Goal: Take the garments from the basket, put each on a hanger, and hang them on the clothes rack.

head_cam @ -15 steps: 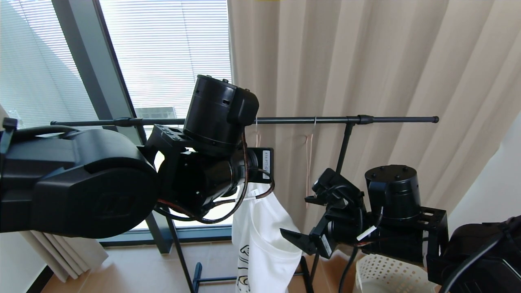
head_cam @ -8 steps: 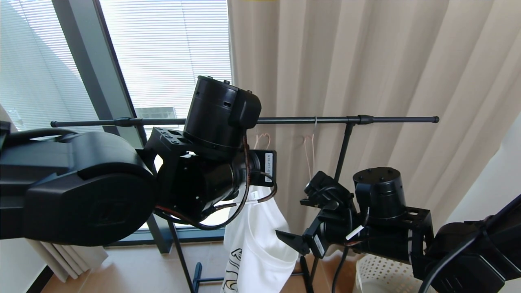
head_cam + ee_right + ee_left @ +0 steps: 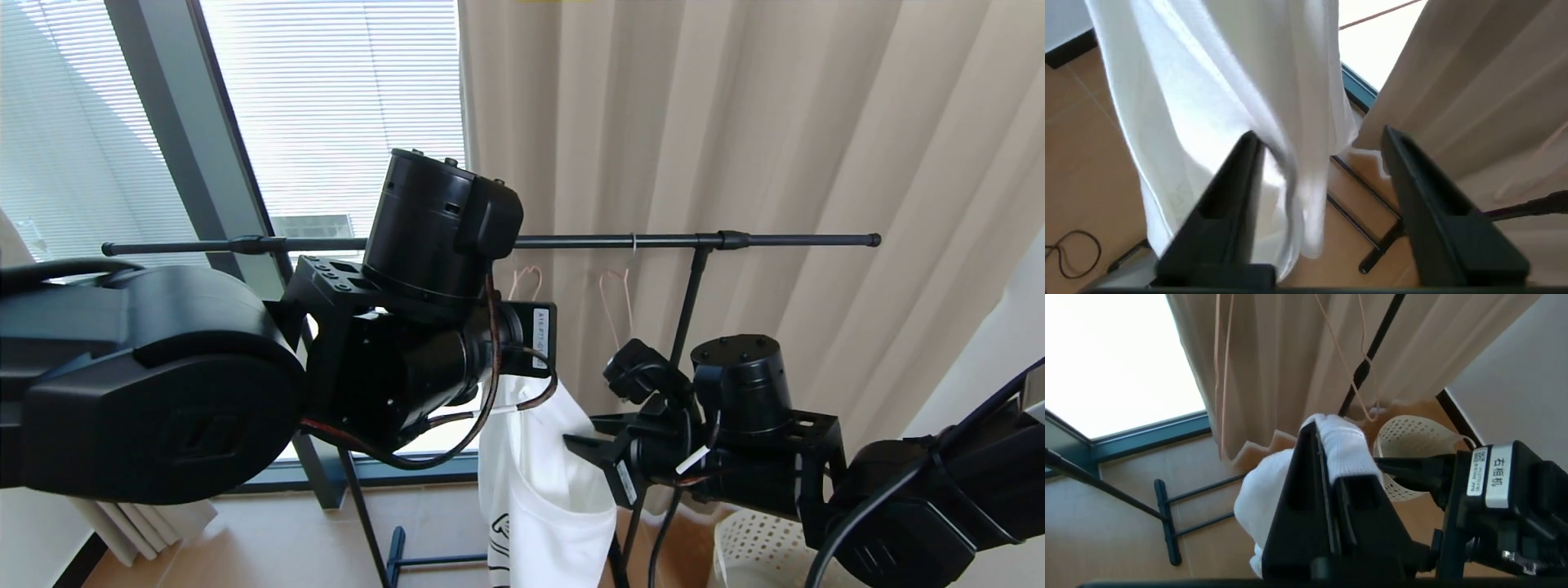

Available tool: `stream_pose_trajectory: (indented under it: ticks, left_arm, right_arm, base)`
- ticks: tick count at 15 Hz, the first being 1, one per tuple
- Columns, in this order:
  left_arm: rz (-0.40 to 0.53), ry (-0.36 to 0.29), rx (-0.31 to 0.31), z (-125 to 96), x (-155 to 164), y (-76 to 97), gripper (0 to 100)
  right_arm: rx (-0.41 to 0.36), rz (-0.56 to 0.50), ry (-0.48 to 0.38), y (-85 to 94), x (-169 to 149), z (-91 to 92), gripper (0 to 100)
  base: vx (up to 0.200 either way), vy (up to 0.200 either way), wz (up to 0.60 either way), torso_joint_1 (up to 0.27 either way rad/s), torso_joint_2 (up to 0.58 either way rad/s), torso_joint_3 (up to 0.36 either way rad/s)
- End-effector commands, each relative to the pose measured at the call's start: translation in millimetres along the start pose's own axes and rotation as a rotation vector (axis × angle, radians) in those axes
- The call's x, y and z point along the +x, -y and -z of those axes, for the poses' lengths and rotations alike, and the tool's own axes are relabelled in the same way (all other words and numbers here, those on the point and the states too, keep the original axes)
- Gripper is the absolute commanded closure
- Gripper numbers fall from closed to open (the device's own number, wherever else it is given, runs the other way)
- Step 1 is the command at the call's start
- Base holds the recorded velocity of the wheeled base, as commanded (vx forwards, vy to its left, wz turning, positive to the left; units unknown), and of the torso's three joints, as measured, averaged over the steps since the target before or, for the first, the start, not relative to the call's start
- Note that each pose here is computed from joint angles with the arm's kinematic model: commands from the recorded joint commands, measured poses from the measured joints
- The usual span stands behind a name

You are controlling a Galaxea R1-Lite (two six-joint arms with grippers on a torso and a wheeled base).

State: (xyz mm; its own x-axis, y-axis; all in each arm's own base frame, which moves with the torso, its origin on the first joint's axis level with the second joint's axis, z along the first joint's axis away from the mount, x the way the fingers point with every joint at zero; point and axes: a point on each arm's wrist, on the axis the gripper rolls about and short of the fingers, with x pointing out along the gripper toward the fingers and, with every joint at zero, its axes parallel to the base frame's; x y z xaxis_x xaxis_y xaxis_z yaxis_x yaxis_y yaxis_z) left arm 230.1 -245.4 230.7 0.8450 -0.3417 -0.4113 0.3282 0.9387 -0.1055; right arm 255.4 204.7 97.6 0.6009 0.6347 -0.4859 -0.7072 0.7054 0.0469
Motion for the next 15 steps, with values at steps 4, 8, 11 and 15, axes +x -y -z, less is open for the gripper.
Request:
stream_pose_trajectory:
  ticks: [4,8,11,15]
  left_arm:
    - [-0.014,-0.005,0.017,-1,0,-7.0,100]
    - [-0.095,-0.044,0.11,4,13,-34.4,100]
    - [-0.102,-0.072,0.156,11,15,-37.1,100]
    - [-0.104,-0.079,0.16,14,15,-37.5,100]
  right_arm:
    - [0.029,0.122,0.054,21.9,-6,-14.2,100]
    - [0.017,0.317,0.157,26.8,-29,-42.2,100]
    - [-0.02,0.499,0.171,27.1,-35,-49.3,100]
    - [-0.055,0.626,0.183,9.8,-36,-56.3,100]
  base:
    - [0.0,0.0,0.0,0.0,0.0,0.0]
    - [0.0,0.0,0.0,0.0,0.0,0.0]
    - [0.0,0.0,0.0,0.0,0.0,0.0]
    - [0.0,0.0,0.0,0.0,0.0,0.0]
